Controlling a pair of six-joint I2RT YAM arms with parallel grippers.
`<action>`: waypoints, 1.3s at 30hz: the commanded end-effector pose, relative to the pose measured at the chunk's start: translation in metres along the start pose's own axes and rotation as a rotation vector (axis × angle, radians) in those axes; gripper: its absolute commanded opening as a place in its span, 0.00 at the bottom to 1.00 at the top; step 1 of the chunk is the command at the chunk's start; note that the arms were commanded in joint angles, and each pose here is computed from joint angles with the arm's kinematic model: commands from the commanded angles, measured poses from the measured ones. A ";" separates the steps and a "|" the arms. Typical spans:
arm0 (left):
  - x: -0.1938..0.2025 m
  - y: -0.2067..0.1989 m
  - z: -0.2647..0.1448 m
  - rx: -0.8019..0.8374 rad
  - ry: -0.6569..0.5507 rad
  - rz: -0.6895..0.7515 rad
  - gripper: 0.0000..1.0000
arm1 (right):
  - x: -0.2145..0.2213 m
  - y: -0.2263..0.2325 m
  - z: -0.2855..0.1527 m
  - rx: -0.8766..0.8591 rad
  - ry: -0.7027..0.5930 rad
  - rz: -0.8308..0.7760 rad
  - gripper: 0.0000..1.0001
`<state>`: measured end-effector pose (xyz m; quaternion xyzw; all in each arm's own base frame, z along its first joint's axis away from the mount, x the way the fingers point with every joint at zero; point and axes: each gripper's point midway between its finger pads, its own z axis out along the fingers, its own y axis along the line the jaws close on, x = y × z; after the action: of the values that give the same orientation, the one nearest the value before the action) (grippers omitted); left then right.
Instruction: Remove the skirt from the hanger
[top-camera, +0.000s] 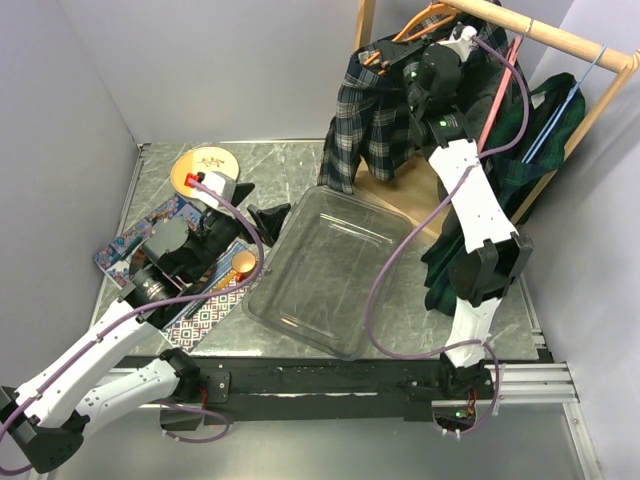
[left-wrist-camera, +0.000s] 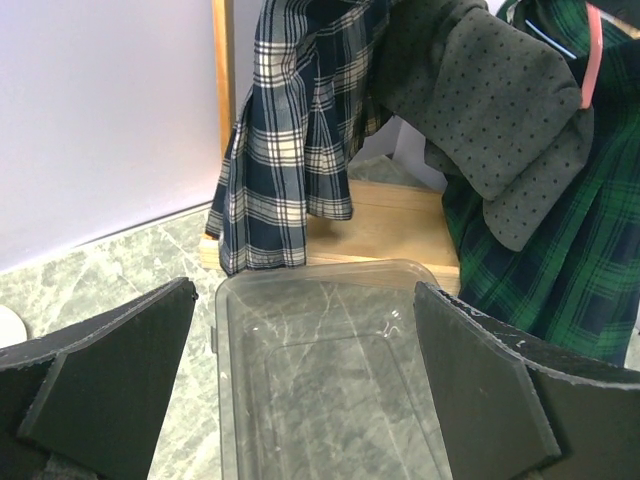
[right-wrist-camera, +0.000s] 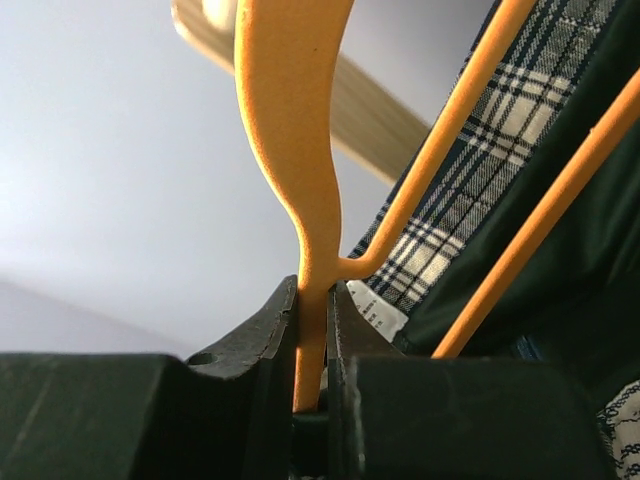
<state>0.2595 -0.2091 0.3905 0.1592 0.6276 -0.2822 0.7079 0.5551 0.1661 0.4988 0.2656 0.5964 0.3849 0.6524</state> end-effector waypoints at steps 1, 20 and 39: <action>-0.016 -0.011 -0.006 0.067 -0.066 0.063 0.98 | -0.055 0.100 -0.062 -0.289 -0.038 0.059 0.00; -0.079 -0.078 0.033 0.361 -0.029 -0.068 0.97 | -0.045 0.161 -0.213 -0.516 0.176 0.351 0.00; 0.025 -0.111 0.048 0.406 0.149 -0.254 0.01 | -0.039 0.148 -0.270 -0.532 0.191 0.429 0.00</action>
<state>0.2383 -0.3339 0.3689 0.2462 0.6396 -0.4749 0.5521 0.2973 0.2083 0.5394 0.2034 0.5530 0.6393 0.4941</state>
